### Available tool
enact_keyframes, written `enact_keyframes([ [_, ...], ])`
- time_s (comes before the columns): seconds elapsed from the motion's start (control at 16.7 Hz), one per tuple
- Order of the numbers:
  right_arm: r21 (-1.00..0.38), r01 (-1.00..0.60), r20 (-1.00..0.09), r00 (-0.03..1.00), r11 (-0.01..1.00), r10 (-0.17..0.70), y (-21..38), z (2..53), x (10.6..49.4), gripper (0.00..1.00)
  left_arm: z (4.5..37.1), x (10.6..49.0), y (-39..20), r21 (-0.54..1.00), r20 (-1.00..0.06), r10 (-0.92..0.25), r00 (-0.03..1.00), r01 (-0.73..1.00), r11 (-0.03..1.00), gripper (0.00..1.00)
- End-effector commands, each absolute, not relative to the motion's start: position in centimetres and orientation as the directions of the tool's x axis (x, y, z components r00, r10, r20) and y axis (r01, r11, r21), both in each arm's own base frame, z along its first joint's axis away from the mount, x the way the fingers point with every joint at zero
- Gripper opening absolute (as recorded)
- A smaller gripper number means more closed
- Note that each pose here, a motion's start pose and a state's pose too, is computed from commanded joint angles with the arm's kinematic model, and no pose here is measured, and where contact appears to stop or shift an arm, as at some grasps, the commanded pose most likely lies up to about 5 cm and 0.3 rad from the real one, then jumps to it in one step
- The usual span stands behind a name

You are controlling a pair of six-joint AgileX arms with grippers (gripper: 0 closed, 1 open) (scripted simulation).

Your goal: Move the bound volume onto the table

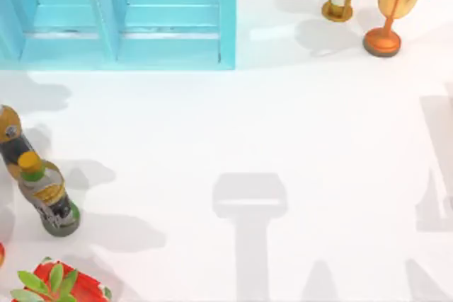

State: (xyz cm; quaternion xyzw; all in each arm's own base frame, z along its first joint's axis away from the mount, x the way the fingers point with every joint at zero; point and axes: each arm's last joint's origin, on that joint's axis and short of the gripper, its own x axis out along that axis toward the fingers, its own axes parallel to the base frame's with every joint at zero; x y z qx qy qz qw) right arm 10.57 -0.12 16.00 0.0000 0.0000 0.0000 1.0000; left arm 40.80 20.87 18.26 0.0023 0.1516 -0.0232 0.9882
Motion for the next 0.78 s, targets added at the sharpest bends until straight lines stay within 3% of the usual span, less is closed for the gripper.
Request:
enact_keyframes([
  [0.36,0.000,0.000,0.000,1.000,1.000,0.000,-0.1,16.0,10.6,1.00,28.2,30.7,20.3,0.020,-0.274,-0.040,0.961,0.047,0.999,0.00],
  [0.6,0.000,0.000,0.000,1.000,1.000,0.000,-0.1,16.0,10.6,1.00,30.0,26.5,19.3,0.009,-0.288,-0.042,0.957,0.047,0.999,0.00],
  [0.78,0.000,0.000,0.000,1.000,1.000,0.000,-0.1,16.0,10.6,1.00,30.2,26.1,19.2,0.007,-0.291,-0.043,0.956,0.047,0.999,0.00],
])
